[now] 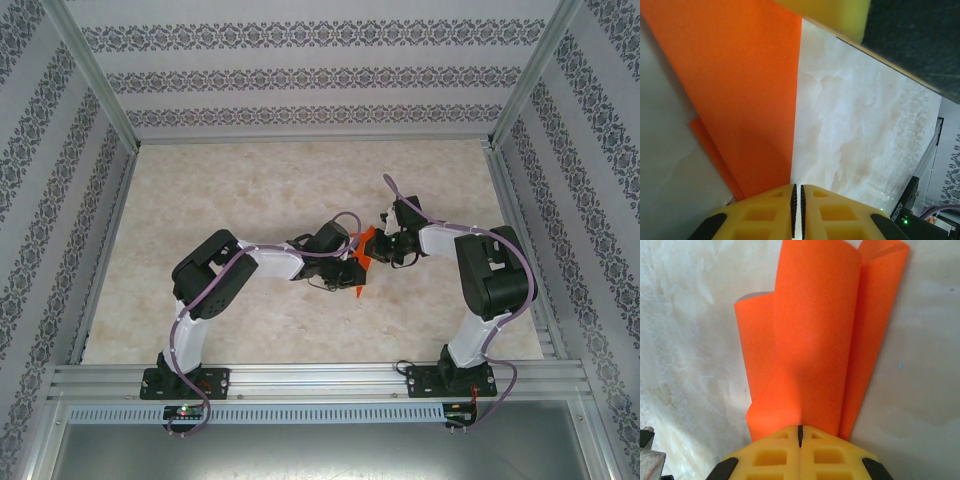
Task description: Fold a paper plane with a square sheet of paper (fold left side to right side)
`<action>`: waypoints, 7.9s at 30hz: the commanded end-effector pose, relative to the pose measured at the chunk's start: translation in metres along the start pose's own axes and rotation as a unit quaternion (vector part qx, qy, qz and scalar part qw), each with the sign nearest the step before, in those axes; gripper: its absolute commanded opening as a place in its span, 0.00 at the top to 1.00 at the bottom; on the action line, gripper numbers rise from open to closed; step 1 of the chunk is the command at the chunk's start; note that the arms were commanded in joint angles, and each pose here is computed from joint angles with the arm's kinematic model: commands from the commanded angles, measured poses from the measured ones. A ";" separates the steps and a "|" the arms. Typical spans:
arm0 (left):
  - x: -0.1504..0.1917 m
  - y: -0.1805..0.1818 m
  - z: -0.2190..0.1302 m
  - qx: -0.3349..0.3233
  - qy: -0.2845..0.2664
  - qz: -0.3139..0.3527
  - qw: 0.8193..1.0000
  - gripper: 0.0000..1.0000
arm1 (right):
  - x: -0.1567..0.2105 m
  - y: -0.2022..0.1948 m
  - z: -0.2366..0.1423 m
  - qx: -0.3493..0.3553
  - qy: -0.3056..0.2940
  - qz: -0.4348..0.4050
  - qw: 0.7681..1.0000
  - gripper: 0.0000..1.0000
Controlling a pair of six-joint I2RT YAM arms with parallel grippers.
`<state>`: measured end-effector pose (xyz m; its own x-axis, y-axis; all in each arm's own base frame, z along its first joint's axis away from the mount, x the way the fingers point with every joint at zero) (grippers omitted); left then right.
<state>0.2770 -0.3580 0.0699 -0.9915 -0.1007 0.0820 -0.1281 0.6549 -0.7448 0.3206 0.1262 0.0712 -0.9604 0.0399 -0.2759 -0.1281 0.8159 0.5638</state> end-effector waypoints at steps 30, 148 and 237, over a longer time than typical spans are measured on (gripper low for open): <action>0.012 0.027 0.012 -0.067 0.025 -0.041 0.997 0.88 | 0.005 0.004 -0.005 0.013 -0.012 -0.042 0.999 1.00; 0.032 -0.011 -0.008 -0.018 0.032 -0.006 0.999 0.73 | 0.010 -0.014 0.010 -0.013 0.050 0.026 0.998 1.00; 0.054 0.011 -0.022 -0.064 0.046 -0.027 0.996 0.80 | -0.007 -0.006 -0.005 0.014 0.044 -0.007 0.999 1.00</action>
<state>0.2363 -0.3434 0.0760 -0.9843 -0.0900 0.1520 -0.1688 0.7328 -0.6592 0.3220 0.1207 0.0718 -0.9829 -0.0078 -0.1840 -0.1158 0.8031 0.5844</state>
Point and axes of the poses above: each hand's point on the last joint's axis, 136 mm out from that joint toward the fingers, its own z axis out along the fingers, its own y axis along the line the jaws close on, x = y × z, the point moved 7 cm from there along -z, back along the fingers, and after that the axes turned 14 degrees about -z, right-handed, at the moved point
